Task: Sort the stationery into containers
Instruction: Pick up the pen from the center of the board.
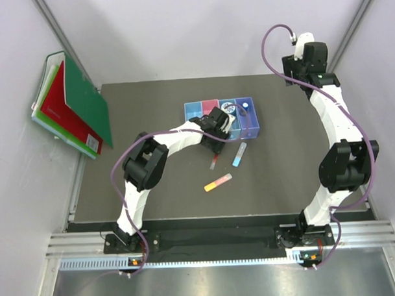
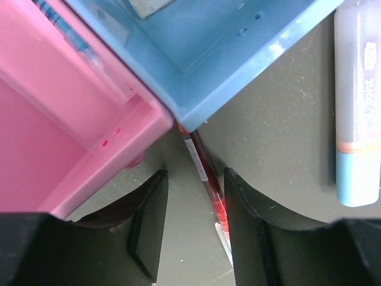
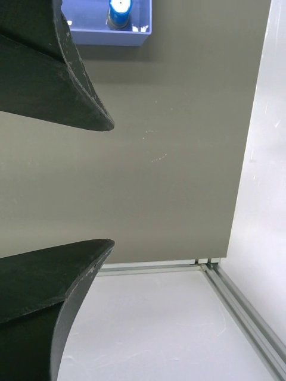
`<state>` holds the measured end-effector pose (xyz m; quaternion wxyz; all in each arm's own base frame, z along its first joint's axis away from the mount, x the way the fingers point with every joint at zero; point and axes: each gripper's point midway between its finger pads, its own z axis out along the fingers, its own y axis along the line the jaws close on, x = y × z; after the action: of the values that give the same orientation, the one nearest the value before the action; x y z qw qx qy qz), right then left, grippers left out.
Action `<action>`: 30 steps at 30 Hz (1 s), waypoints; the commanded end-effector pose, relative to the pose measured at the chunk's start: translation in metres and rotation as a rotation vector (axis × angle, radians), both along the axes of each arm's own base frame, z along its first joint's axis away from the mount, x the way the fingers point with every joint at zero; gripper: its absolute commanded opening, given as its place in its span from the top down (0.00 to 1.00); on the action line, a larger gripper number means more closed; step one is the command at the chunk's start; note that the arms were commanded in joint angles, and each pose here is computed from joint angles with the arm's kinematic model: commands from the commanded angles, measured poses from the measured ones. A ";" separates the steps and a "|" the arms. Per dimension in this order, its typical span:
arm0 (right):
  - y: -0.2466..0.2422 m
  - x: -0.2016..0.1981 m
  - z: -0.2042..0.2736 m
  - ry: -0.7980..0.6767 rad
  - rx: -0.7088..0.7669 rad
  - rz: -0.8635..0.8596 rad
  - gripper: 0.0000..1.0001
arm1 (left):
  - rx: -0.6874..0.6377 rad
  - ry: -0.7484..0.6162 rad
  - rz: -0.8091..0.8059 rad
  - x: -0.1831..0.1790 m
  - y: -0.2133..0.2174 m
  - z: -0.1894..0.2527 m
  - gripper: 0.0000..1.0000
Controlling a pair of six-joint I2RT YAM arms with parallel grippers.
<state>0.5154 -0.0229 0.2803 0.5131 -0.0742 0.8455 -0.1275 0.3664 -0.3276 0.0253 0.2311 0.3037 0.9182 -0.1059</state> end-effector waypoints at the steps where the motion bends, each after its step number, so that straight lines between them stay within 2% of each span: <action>1: -0.006 -0.005 0.066 -0.164 0.027 -0.011 0.27 | 0.138 0.097 0.006 -0.024 0.020 -0.037 0.54; 4: -0.006 -0.006 0.068 -0.168 0.033 -0.009 0.27 | 0.160 0.102 0.002 -0.028 0.024 -0.040 0.59; 5: -0.006 -0.007 0.069 -0.171 0.035 -0.009 0.27 | 0.163 0.105 0.002 -0.029 0.025 -0.041 0.67; 8: -0.007 -0.009 0.072 -0.177 0.036 -0.009 0.27 | 0.176 0.114 -0.005 -0.032 0.027 -0.042 0.80; 9: -0.007 -0.009 0.073 -0.178 0.035 -0.009 0.27 | 0.177 0.117 -0.006 -0.033 0.027 -0.042 0.88; 13: -0.007 -0.009 0.073 -0.178 0.036 -0.006 0.27 | 0.191 0.134 -0.009 -0.037 0.031 -0.042 1.00; 20: -0.005 -0.009 0.076 -0.183 0.040 0.001 0.27 | 0.163 0.110 -0.032 -0.042 0.035 -0.017 1.00; 30: -0.003 -0.013 0.076 -0.175 0.055 0.006 0.27 | -0.095 -0.041 -0.133 -0.026 0.008 0.079 1.00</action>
<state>0.5103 -0.0226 0.2953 0.5286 -0.0704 0.8382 -0.1141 0.3319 -0.3056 0.0401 0.1925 0.3355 0.9166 -0.1014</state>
